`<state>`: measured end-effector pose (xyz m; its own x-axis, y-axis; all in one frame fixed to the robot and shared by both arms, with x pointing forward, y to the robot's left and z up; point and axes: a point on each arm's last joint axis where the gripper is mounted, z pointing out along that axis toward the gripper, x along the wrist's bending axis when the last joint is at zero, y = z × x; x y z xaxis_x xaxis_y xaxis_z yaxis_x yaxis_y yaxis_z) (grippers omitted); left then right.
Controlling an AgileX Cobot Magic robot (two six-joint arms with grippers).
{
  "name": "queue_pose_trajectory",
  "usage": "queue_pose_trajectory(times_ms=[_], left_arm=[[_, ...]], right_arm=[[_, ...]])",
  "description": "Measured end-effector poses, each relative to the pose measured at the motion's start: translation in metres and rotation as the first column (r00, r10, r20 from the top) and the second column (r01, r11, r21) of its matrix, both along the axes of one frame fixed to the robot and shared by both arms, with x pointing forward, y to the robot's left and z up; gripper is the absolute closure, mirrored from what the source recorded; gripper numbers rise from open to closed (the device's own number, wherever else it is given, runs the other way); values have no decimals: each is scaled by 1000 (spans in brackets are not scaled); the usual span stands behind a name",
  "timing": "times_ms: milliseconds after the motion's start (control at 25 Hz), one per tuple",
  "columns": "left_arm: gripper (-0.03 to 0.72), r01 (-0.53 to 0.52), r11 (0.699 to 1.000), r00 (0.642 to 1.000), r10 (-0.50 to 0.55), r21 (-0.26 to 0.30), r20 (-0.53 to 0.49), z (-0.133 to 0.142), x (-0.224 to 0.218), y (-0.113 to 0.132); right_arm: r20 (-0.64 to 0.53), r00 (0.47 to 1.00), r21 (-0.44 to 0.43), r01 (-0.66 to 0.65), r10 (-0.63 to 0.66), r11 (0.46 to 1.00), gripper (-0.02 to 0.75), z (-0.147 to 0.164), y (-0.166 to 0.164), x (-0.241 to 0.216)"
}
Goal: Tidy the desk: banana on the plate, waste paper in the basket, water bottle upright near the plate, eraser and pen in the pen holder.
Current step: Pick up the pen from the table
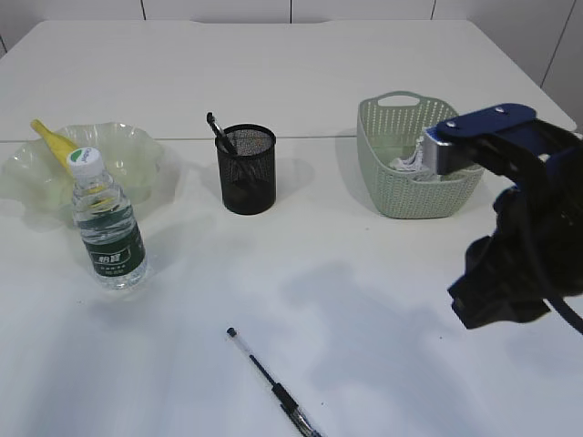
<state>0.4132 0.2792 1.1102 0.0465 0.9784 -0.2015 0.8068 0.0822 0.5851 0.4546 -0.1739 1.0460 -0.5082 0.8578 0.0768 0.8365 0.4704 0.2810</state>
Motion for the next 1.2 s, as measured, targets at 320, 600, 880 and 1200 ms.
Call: queue_pose_trajectory(times_ms=[320, 600, 880, 1200], left_arm=[[235, 168, 985, 984, -170, 48, 55, 5, 0, -17], [276, 367, 921, 913, -384, 131, 140, 10, -1, -53], [281, 522, 824, 822, -555, 221, 130, 12, 20, -99], [281, 761, 501, 564, -825, 412, -40, -20, 30, -158]], right_arm=[[64, 995, 12, 77, -78, 997, 512, 1, -25, -39], [175, 968, -4, 182, -178, 983, 512, 24, -46, -56], [193, 962, -48, 203, -191, 978, 513, 27, -54, -60], [203, 962, -98, 208, -186, 973, 513, 26, -58, -60]])
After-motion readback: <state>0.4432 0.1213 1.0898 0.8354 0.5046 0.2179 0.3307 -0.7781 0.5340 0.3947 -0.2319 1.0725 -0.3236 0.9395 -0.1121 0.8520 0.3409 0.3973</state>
